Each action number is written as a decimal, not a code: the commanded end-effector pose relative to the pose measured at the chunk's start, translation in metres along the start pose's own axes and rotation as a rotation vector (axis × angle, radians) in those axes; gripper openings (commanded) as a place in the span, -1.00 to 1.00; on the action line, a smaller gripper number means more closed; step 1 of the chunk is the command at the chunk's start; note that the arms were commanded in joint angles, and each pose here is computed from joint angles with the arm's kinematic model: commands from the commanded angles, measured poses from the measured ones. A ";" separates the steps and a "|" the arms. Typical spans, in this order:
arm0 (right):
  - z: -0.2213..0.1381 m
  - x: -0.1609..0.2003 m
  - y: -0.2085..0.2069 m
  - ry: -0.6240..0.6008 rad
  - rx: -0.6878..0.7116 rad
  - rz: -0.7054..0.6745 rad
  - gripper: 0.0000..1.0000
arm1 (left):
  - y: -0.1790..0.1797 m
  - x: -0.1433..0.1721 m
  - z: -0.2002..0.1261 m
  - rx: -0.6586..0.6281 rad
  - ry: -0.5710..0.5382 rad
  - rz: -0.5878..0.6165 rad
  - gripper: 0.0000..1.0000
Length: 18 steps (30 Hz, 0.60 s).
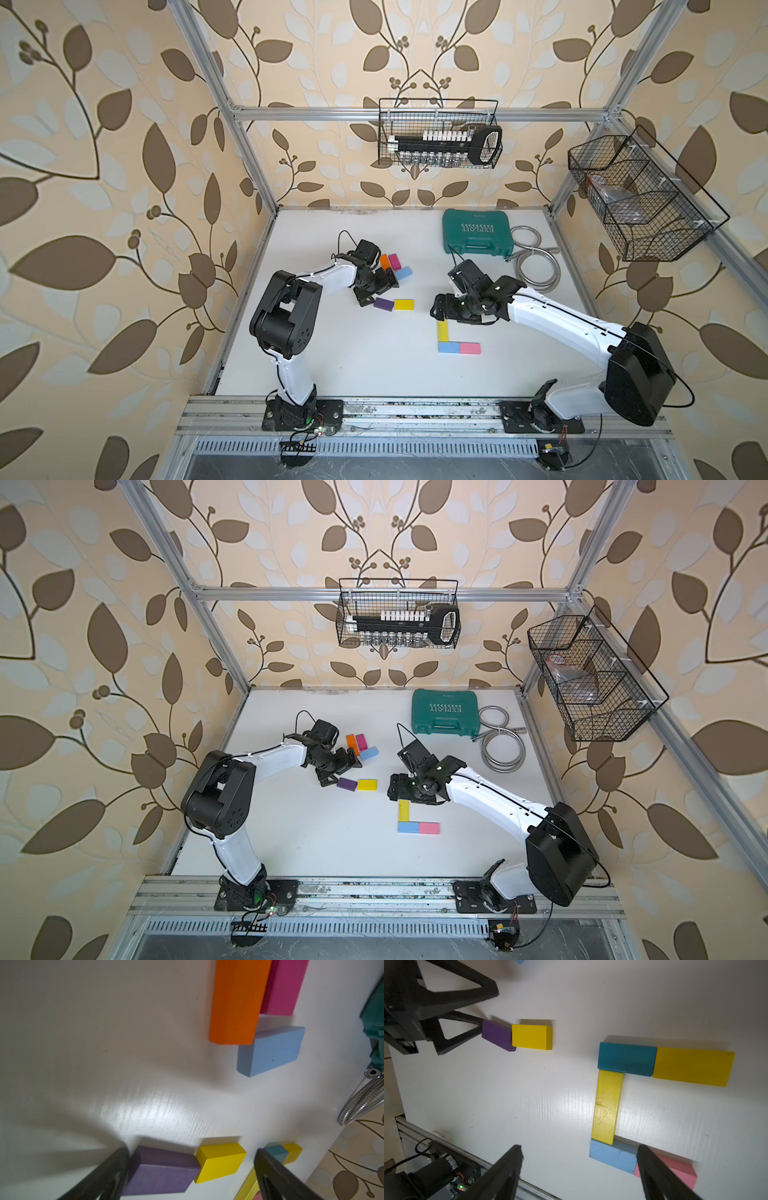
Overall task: Assemble the letter c with building blocks
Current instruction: Assemble the building block at the center of the board.
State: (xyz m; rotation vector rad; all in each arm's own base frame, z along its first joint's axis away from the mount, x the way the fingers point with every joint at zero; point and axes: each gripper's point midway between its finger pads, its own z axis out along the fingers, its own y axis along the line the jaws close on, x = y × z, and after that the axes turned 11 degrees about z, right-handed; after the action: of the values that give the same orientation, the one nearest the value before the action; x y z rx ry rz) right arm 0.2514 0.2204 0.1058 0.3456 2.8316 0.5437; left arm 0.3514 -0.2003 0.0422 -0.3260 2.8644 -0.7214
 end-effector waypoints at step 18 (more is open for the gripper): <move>0.000 -0.003 0.005 -0.015 -0.002 0.003 0.70 | 0.038 0.031 -0.040 -0.207 -0.066 -0.144 0.95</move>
State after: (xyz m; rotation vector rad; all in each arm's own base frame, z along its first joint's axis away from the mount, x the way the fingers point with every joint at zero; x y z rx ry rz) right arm 0.2513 0.2216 0.1038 0.3499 2.8345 0.5391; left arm 0.3198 -0.1744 0.0405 -0.5153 2.8993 -0.5448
